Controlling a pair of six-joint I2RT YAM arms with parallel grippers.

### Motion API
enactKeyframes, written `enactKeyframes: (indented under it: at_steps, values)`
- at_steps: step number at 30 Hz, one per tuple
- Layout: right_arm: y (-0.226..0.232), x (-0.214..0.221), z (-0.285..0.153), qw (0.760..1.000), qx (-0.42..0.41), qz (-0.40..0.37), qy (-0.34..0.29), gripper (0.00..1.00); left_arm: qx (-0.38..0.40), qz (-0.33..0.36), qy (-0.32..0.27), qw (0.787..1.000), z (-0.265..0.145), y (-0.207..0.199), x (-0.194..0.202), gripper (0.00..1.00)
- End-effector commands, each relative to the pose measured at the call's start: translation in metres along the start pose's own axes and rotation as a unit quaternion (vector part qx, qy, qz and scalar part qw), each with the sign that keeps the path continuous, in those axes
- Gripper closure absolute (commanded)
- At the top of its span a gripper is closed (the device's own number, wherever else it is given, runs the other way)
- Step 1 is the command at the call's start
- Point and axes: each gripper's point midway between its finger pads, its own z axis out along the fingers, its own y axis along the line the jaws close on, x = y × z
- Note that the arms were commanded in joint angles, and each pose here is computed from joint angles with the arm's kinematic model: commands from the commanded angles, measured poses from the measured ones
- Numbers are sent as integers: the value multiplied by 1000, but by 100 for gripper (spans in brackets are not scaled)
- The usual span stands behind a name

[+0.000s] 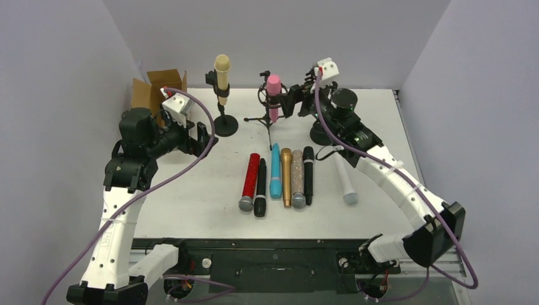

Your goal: Attach the microphones to the stand

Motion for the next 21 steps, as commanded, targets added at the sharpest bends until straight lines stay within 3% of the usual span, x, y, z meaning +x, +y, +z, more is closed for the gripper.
enactKeyframes:
  at_steps: [1,6,9,12,16,21]
  values:
    - [-29,-14,-47,994,90,48,-31,21,13,10,-23,1000,-7,-5,-19,4]
    - [-74,67,-92,970,217,96,54,20,20,23,-28,999,-8,-7,-17,4]
    - [-111,111,-122,937,313,120,100,20,21,27,-27,999,-9,-8,-13,4]
    - [-144,171,-157,888,396,149,181,20,21,29,-31,999,-10,-9,-14,4]
    - [-162,217,-187,850,447,167,223,18,22,41,-36,998,-11,-10,-14,4]
    - [-164,261,-202,825,462,187,266,16,25,44,-33,998,-12,-11,-10,4]
